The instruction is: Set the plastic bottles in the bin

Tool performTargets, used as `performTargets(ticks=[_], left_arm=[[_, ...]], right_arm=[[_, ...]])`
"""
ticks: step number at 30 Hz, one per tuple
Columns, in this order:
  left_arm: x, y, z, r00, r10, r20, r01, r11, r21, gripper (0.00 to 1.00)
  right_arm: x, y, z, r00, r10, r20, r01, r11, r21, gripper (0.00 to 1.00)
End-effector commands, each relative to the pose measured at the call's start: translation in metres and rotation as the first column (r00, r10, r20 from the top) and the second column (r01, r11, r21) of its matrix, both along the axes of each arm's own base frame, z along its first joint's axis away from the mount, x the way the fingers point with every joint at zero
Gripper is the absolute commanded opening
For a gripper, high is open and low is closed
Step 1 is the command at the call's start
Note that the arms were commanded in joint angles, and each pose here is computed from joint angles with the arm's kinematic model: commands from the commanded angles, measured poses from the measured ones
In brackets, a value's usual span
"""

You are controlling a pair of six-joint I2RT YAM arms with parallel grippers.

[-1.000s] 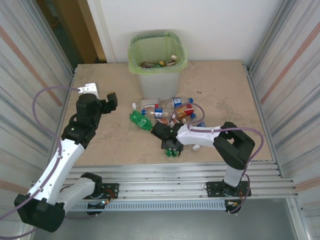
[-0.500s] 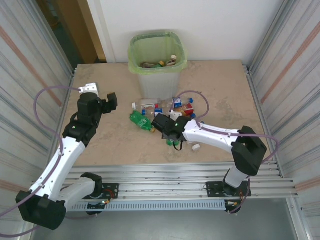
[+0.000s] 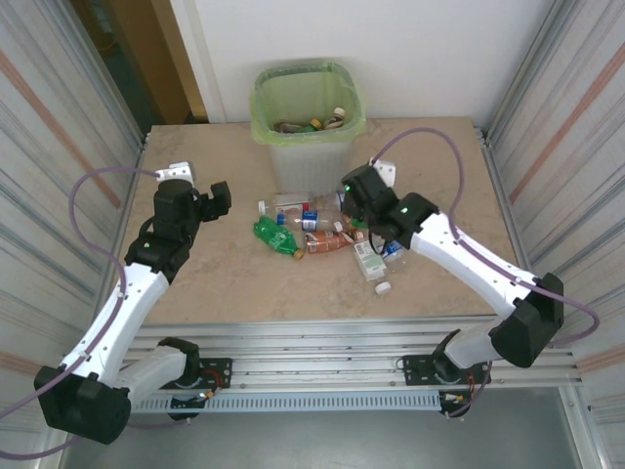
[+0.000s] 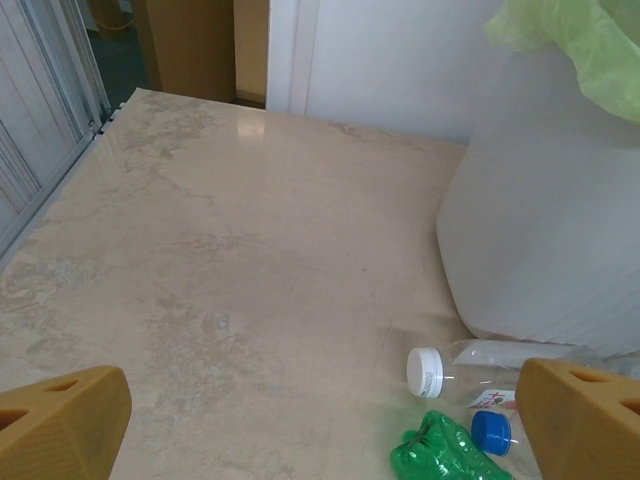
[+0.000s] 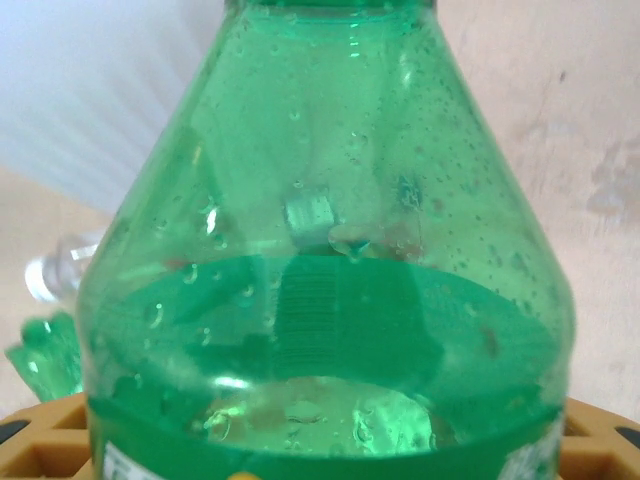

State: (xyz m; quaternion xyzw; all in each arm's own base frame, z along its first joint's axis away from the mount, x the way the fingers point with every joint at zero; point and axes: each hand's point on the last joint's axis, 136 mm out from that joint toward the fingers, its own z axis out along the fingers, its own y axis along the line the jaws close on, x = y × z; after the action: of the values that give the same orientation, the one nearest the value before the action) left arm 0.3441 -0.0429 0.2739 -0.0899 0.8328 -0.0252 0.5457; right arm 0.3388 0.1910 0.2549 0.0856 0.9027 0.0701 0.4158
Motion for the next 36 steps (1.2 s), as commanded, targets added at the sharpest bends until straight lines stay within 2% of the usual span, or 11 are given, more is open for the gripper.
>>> performTargets(ticks=[1, 8, 18, 28, 36], left_arm=[[0.000, 0.001, -0.001, 1.000, 0.006, -0.002, -0.006, 1.000, -0.028, 0.99], [0.000, -0.002, -0.004, 1.000, -0.003, -0.011, 0.002, 0.999, -0.046, 0.99], [0.004, -0.010, -0.011, 0.999, -0.029, -0.033, 0.026, 0.996, -0.083, 0.99], [0.009, -0.018, -0.016, 0.998, -0.053, -0.045, 0.047, 0.991, -0.123, 0.99], [0.012, -0.025, -0.019, 0.996, -0.077, -0.055, 0.068, 0.986, -0.152, 0.99]], right_arm=[[0.018, 0.003, 0.049, 0.991, 0.073, 0.111, -0.079, 0.995, 0.053, 0.50], [0.052, 0.015, 0.106, 0.967, 0.139, 0.215, -0.158, 0.984, 0.076, 0.51], [0.105, 0.050, 0.152, 0.921, 0.254, 0.296, -0.301, 0.945, 0.124, 0.53], [0.163, 0.101, 0.158, 0.851, 0.386, 0.355, -0.440, 0.895, 0.081, 0.53], [0.195, 0.133, 0.140, 0.795, 0.444, 0.414, -0.513, 0.855, 0.069, 0.55]])
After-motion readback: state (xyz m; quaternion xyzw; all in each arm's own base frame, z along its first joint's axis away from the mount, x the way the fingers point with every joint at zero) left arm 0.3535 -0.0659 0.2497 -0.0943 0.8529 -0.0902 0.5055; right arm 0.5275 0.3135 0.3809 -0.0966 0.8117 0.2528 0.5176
